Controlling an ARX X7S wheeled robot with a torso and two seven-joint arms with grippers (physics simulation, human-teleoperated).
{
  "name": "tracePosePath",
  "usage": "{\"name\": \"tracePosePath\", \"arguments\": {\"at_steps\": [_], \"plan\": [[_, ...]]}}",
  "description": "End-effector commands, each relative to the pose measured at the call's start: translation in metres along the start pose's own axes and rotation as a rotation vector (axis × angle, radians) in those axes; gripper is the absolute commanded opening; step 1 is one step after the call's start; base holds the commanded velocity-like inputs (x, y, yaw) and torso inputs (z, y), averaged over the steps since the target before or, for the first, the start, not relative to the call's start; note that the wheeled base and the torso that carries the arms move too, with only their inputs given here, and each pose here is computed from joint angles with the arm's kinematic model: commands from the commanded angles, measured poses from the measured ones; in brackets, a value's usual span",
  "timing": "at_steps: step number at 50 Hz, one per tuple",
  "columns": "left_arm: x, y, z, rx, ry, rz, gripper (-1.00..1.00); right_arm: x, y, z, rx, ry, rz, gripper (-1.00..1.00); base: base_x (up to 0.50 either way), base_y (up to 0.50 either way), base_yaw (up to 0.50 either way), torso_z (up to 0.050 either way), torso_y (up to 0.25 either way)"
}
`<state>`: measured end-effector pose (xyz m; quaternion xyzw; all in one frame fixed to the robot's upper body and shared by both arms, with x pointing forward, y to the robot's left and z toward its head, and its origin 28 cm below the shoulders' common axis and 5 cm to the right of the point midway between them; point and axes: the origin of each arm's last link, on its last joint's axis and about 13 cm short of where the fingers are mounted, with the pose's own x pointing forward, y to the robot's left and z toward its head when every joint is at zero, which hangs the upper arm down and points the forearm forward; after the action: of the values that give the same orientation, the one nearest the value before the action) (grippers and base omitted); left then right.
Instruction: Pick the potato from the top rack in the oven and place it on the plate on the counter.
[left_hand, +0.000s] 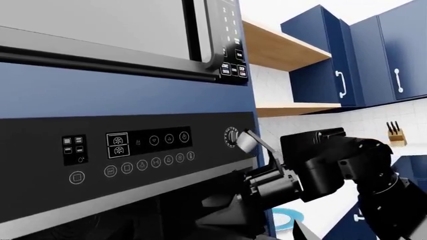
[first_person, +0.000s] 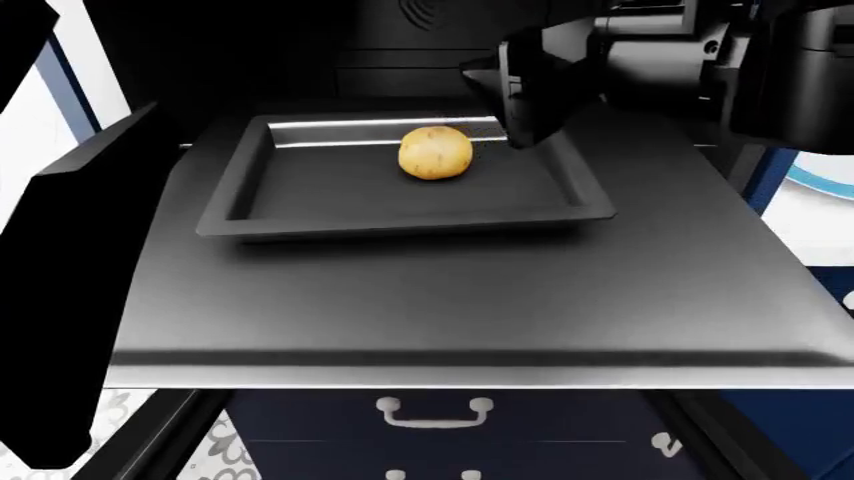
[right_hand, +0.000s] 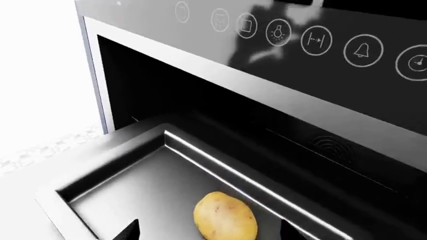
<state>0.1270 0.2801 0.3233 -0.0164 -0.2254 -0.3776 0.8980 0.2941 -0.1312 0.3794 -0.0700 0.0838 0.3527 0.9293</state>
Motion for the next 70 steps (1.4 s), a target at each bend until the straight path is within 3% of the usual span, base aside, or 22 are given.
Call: {"name": "tracePosePath", "arguments": {"at_steps": [1, 51, 70], "plan": [[0.000, 0.000, -0.001, -0.003, 0.001, 0.001, 1.00, 0.008, -0.008, 0.007, 0.000, 0.002, -0.046, 1.00, 0.00, 0.00, 0.00, 0.000, 0.000], [-0.004, 0.000, -0.001, -0.009, 0.008, 0.005, 1.00, 0.051, -0.021, -0.003, 0.053, 0.090, -0.046, 1.00, 0.00, 0.00, 0.00, 0.000, 0.000], [-0.003, 0.000, 0.000, -0.008, 0.008, 0.004, 1.00, 0.061, -0.017, 0.000, 0.016, 0.146, -0.016, 1.00, 0.00, 0.00, 0.00, 0.000, 0.000]]}}
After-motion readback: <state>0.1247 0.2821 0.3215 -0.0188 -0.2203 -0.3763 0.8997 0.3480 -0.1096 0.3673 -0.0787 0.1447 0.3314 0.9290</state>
